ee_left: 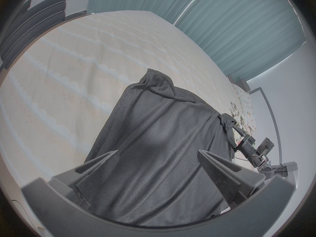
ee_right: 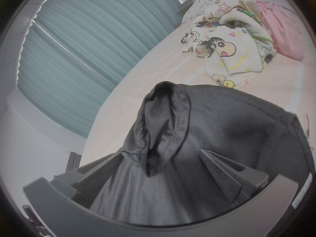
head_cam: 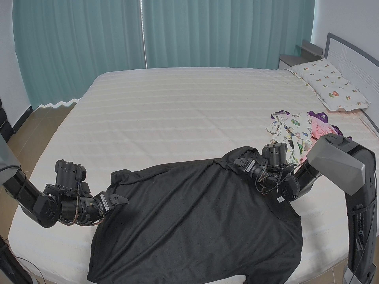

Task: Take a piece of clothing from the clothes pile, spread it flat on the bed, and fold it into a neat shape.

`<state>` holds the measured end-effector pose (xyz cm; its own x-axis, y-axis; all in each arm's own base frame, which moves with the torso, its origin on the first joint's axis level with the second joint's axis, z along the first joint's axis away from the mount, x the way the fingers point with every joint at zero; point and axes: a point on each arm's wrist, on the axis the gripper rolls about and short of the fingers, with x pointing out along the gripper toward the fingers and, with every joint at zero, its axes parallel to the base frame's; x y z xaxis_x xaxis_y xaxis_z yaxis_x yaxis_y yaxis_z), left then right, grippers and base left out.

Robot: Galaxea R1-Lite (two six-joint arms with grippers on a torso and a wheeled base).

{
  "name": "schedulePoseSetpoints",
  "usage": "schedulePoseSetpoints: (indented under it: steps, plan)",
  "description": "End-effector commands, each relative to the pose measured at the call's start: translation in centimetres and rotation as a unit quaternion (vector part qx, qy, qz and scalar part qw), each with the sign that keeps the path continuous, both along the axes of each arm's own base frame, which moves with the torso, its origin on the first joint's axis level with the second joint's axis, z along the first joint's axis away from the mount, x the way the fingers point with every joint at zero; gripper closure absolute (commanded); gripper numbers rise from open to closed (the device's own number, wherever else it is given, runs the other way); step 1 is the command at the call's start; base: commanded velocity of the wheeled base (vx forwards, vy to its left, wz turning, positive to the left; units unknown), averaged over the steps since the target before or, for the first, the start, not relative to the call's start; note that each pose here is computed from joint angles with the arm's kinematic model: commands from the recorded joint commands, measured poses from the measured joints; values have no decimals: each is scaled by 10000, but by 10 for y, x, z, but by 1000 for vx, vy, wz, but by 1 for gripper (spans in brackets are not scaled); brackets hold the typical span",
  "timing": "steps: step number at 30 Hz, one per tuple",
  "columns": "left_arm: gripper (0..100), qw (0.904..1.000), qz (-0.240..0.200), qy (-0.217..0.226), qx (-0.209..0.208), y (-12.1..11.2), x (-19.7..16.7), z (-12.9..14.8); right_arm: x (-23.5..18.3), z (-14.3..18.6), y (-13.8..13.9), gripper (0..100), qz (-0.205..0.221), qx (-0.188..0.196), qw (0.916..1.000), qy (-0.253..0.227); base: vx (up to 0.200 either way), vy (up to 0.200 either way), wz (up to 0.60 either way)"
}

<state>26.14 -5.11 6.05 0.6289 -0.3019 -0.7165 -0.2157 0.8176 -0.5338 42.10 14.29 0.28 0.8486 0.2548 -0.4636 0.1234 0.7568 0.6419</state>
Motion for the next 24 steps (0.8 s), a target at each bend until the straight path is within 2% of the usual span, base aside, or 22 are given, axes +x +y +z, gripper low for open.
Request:
schedulePoseSetpoints:
  steps: [1,5,10,12,13,17,20,24]
  plan:
    - [0,10000,1,26,2,0,0,-2,10,-10,5,0,24,18,10000,-46,0,0,0]
    - [0,10000,1,41,4,0,0,-2,32,-14,9,0,-24,105,9993,-356,0,0,0]
    - [0,10000,-4,92,19,0,1,-6,57,-3,8,0,-104,242,9963,-818,0,0,0]
    - [0,10000,-4,92,19,0,2,-6,67,4,5,0,-138,244,9946,-1000,0,0,0]
    - [0,10000,-4,92,19,0,2,-6,78,18,0,0,-175,268,9917,-1246,0,0,0]
    - [0,10000,-4,84,17,0,2,-6,100,41,1,0,-251,323,9881,-1482,0,0,0]
    - [0,10000,1,83,23,0,2,-6,104,40,3,0,-276,309,9874,-1525,0,0,0]
    - [0,10000,1,75,22,-1,2,-5,109,17,8,0,-320,-17,9876,-1536,0,0,0]
